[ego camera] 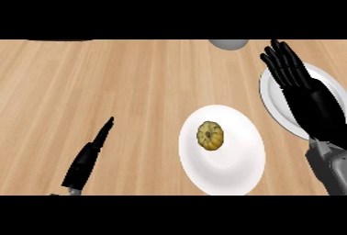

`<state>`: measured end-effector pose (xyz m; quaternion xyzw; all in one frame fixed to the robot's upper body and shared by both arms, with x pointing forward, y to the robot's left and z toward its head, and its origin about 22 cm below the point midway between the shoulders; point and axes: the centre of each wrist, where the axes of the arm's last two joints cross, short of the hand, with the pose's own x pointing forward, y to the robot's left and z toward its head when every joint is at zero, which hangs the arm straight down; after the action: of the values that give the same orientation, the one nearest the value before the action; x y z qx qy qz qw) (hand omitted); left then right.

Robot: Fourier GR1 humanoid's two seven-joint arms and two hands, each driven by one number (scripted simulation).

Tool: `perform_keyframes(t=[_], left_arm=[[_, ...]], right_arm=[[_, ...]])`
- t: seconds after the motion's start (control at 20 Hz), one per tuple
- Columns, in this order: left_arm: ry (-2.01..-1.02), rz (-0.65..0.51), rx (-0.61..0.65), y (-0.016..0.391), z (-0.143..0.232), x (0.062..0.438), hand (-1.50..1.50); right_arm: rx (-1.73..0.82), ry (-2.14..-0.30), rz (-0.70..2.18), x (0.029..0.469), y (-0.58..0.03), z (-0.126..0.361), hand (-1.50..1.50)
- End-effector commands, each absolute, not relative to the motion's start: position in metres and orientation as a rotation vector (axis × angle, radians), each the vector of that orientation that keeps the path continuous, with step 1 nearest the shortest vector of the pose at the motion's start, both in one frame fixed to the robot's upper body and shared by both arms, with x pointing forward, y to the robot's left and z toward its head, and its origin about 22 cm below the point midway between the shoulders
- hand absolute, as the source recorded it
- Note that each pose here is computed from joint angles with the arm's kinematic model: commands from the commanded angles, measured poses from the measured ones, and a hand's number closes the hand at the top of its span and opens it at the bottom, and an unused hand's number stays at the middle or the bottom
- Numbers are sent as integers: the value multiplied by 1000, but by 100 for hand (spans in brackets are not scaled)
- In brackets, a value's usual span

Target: Pick the squash from the plate and place it in the plate

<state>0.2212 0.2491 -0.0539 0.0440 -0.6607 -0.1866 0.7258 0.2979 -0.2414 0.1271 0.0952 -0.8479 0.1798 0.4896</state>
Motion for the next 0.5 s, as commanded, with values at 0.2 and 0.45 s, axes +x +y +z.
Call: perform_keyframes(t=[0.2, 0.45], left_arm=[[-1382, -179, 195, 249, -37, 237, 0], [-1337, -145, 156, 246, -45, 231, 0]], right_arm=[[164, -1620, 789, 299, -177, 101, 150], [-628, -1668, 1530, 308, -225, 170, 150]])
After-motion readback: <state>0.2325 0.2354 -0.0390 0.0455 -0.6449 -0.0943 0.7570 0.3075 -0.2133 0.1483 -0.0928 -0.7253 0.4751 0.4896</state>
